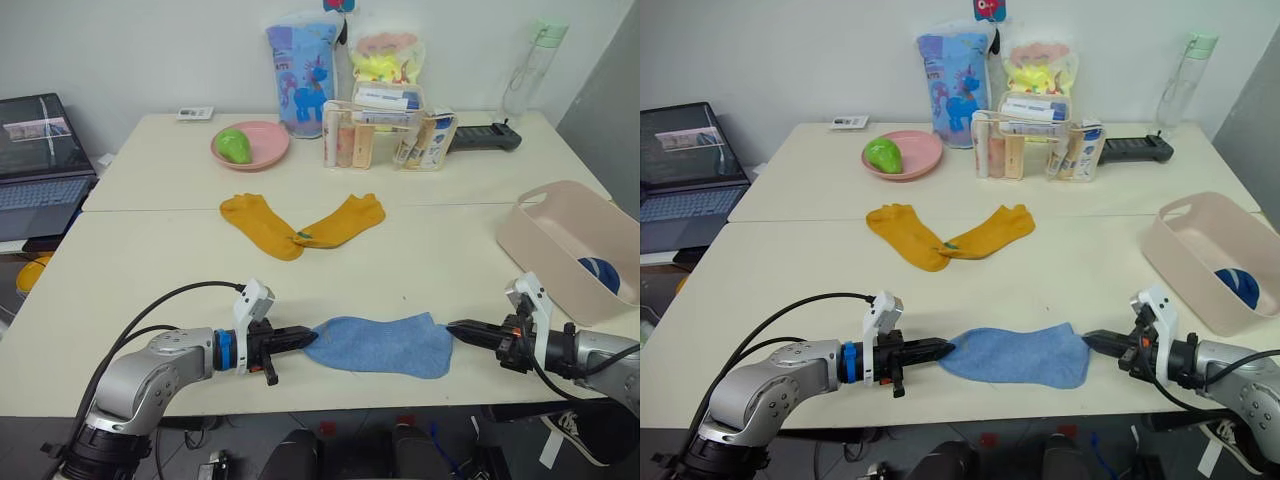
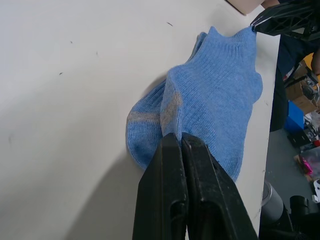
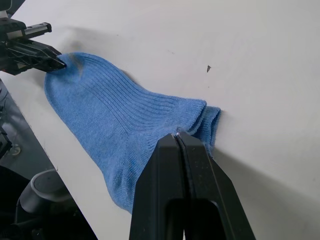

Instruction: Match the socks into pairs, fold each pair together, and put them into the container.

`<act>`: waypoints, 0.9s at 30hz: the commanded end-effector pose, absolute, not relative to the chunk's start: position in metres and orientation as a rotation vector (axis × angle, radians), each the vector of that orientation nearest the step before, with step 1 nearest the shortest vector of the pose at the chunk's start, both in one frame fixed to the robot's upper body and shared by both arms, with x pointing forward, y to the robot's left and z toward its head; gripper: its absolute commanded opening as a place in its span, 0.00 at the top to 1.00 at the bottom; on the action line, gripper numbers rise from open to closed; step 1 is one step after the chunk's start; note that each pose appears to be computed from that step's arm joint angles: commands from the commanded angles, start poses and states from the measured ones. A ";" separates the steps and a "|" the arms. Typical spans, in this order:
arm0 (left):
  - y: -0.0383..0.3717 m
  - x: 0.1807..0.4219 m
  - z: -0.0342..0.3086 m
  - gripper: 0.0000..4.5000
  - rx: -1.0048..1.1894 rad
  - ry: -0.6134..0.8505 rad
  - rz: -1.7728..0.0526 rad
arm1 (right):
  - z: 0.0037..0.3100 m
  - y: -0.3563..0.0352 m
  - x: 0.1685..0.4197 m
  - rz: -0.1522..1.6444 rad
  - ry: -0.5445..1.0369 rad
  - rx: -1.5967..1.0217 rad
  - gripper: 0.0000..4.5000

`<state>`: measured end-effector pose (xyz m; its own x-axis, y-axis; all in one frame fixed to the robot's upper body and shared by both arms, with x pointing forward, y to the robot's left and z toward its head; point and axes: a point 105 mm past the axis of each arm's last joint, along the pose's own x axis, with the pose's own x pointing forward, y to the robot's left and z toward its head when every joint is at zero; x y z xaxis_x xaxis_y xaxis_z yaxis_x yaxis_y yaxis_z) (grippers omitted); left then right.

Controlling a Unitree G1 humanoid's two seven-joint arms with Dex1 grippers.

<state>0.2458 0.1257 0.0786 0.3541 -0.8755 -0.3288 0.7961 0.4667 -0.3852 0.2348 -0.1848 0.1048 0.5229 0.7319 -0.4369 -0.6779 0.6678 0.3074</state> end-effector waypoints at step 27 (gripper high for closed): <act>0.138 0.260 0.111 0.22 -0.039 0.337 -1.084 | 0.148 -0.176 0.248 0.841 0.365 -0.042 0.22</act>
<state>0.2581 0.1404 0.0929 0.4212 -0.8562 -0.2991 0.8172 0.5014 -0.2844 0.2483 -0.1869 0.1307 0.6094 0.6973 -0.3773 -0.6889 0.7013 0.1833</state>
